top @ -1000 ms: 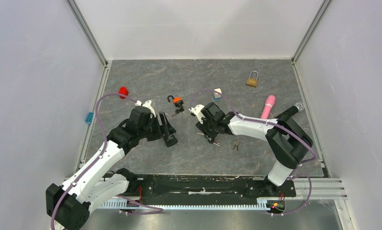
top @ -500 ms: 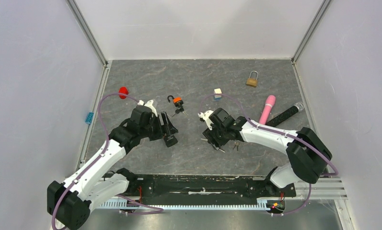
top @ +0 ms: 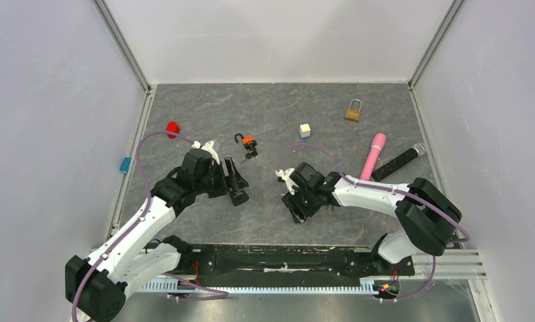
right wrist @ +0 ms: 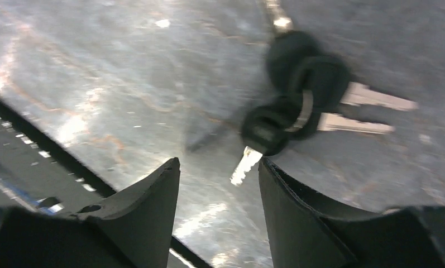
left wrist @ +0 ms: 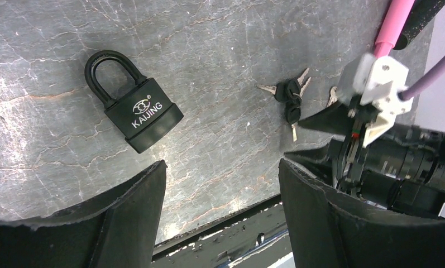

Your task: Unlock with the key

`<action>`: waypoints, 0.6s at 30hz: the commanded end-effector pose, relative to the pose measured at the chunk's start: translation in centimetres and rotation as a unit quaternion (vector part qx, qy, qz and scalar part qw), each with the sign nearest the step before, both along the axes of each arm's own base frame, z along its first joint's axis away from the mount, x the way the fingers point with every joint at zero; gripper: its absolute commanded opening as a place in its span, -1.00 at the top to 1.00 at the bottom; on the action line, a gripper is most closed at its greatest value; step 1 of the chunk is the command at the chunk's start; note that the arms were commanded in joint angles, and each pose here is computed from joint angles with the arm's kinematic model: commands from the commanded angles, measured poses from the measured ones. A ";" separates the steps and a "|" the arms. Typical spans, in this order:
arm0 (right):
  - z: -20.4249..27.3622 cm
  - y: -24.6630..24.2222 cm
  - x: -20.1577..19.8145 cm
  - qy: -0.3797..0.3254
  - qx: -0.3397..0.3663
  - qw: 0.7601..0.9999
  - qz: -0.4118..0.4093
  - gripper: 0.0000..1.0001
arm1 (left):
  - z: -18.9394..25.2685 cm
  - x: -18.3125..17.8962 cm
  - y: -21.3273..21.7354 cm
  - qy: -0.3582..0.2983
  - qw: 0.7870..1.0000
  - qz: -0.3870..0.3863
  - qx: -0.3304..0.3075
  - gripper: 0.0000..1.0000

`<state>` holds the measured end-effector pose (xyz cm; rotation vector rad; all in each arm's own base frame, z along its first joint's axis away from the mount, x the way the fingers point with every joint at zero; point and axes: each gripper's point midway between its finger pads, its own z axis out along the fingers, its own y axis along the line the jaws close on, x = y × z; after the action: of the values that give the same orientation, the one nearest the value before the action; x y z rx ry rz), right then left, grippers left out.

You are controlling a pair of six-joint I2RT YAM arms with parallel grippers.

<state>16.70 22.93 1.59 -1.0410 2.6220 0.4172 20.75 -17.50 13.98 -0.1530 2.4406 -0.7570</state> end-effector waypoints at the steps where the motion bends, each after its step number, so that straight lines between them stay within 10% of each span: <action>1: 0.9 4.7 -3.1 0.055 0.072 0.996 0.026 -0.11 | 0.8 0.5 -0.1 -0.020 1.000 -0.007 -0.001 -0.57; 9: 3.9 11.1 0.1 -0.006 0.112 0.990 0.088 -0.11 | 1.6 0.1 1.0 -0.034 0.999 0.002 0.019 -0.57; 18: 6.0 6.1 6.1 -0.125 0.034 0.980 0.150 -0.17 | 3.1 0.0 3.1 -0.080 0.995 0.012 0.057 -0.57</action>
<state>20.51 32.19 6.24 -1.2531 2.3378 0.6000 20.10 -15.33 15.18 -0.1451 2.3852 -0.6606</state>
